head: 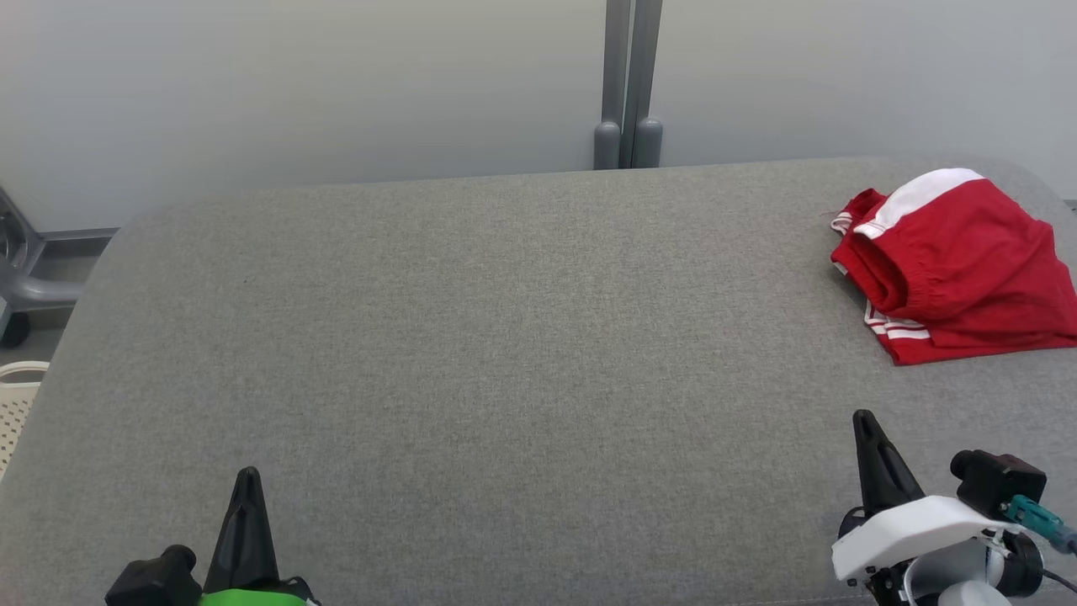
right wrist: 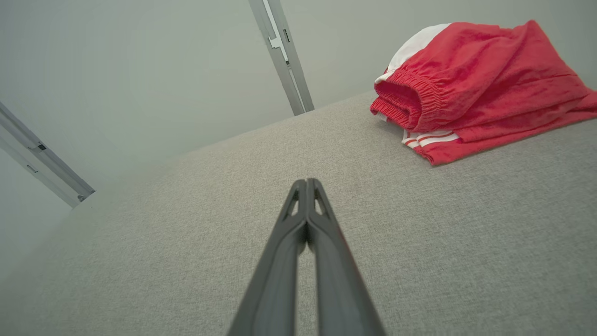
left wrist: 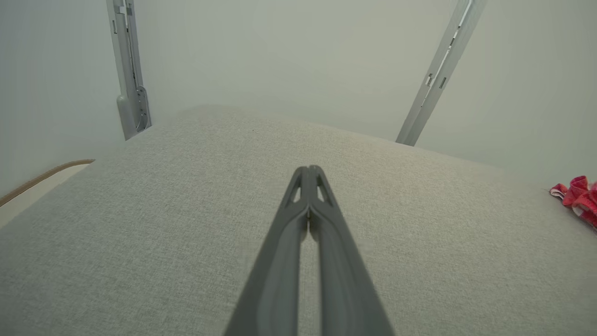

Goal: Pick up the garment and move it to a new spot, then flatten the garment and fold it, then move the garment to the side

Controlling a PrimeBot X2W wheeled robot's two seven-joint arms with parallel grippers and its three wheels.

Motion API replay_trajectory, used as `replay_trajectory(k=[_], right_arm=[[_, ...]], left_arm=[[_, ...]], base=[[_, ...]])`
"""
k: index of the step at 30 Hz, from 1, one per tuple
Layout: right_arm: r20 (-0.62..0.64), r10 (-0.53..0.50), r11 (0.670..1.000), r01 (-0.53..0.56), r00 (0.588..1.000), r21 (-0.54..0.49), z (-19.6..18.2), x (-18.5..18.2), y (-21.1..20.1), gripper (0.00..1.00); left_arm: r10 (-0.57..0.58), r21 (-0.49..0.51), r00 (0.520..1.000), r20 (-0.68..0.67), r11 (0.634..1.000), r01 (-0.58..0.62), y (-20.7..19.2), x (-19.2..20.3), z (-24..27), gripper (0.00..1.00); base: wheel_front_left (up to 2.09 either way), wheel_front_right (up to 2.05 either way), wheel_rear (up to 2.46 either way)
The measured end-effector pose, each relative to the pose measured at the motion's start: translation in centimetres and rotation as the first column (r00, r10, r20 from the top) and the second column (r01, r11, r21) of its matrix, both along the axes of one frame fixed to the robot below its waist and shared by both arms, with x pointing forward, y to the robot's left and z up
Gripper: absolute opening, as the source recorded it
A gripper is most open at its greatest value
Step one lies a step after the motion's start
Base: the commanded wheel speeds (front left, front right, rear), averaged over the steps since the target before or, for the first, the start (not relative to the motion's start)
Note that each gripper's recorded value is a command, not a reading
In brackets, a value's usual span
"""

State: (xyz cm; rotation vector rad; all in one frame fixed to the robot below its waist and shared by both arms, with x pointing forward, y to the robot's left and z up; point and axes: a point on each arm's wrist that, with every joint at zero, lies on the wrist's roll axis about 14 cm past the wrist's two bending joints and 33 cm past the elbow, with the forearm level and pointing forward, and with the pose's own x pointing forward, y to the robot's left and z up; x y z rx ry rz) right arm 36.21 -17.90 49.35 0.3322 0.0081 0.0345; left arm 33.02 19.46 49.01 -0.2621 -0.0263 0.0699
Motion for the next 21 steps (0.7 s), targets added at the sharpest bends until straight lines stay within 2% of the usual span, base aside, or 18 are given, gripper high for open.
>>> replay_trajectory(k=[11,21], right_arm=[[-0.051,-0.050,0.982,0.058,0.997,0.180,-0.4,0.5,-1.7,0.00],[-0.085,-0.074,0.941,0.098,0.994,0.325,-0.6,0.9,-2.8,0.00]], left_arm=[[-0.007,-0.200,1.000,0.002,0.980,0.007,-0.6,1.1,0.1,0.00],[-0.010,-0.360,1.000,0.007,0.933,0.012,-1.1,2.0,0.2,0.00]], base=[[0.00,0.00,0.00],[0.00,0.00,0.00]])
